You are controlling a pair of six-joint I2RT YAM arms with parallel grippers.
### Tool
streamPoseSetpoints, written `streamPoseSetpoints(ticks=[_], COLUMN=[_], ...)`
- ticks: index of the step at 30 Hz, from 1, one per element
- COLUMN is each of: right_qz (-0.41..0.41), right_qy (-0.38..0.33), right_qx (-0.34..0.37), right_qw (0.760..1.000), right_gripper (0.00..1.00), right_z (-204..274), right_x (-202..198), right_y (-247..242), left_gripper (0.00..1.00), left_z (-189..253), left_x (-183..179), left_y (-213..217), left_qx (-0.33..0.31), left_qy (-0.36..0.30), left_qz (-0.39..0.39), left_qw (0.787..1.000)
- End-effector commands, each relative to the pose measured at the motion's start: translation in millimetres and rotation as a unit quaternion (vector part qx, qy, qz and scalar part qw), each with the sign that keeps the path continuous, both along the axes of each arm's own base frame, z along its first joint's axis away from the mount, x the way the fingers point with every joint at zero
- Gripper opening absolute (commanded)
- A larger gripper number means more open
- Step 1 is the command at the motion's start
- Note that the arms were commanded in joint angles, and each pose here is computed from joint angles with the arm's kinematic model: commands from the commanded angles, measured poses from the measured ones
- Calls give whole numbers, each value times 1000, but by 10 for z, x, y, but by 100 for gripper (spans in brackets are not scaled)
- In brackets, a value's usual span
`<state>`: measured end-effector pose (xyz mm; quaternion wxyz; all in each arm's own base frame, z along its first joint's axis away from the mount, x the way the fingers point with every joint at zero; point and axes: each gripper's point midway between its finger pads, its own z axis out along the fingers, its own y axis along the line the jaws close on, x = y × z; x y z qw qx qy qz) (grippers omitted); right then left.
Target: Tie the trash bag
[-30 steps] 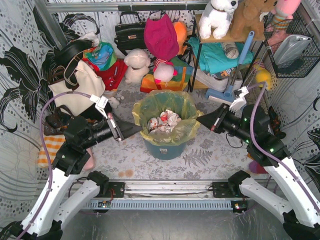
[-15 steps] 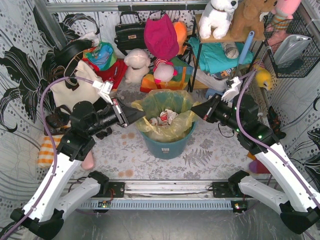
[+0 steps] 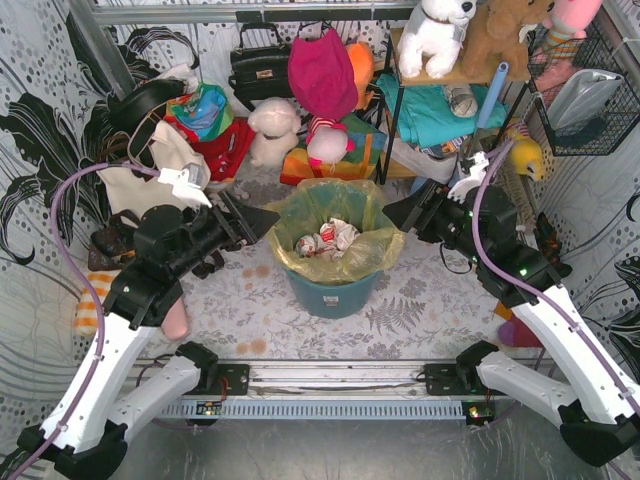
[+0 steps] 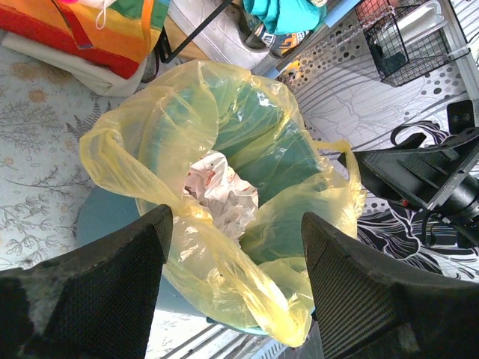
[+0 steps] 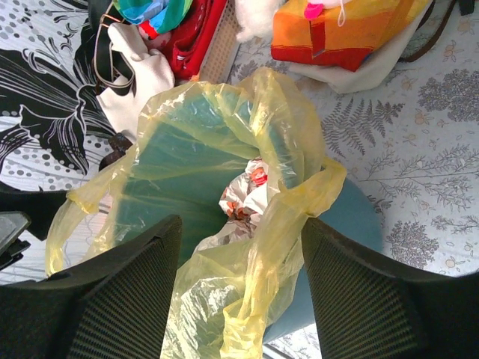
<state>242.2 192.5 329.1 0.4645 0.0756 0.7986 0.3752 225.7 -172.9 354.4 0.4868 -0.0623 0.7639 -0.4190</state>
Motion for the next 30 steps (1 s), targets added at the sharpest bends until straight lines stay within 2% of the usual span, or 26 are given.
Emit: streamPoseSetpoints(ticks=[1, 5, 9, 14, 18, 23, 30], right_qz=[-17, -25, -28, -21, -29, -48, -61], right_qy=[-16, -14, -13, -13, -8, -1, 32], right_qx=[-4, -4, -8, -6, -12, -26, -20], right_qw=[1000, 1000, 999, 1000, 999, 998, 997], right_gripper=[66, 66, 66, 61, 54, 47, 50], right_z=[108, 75, 58, 22, -43, -149, -363], right_x=[83, 132, 163, 175, 221, 332, 457], right_y=[-31, -28, -25, 12, 7, -38, -76], left_gripper=[79, 82, 82, 82, 77, 69, 68], left_z=[29, -134, -336, -202, -258, -335, -432], left_x=[21, -12, -15, -66, -10, 92, 219], left_y=[-47, -89, 58, -66, -183, -101, -24], left_qx=[-19, -10, 21, -28, -59, -41, -11], left_qy=[-1, 30, 71, 43, 44, 42, 46], left_qz=[-5, -19, 20, -11, -29, 4, 34], left_qw=[1000, 999, 997, 999, 997, 998, 998])
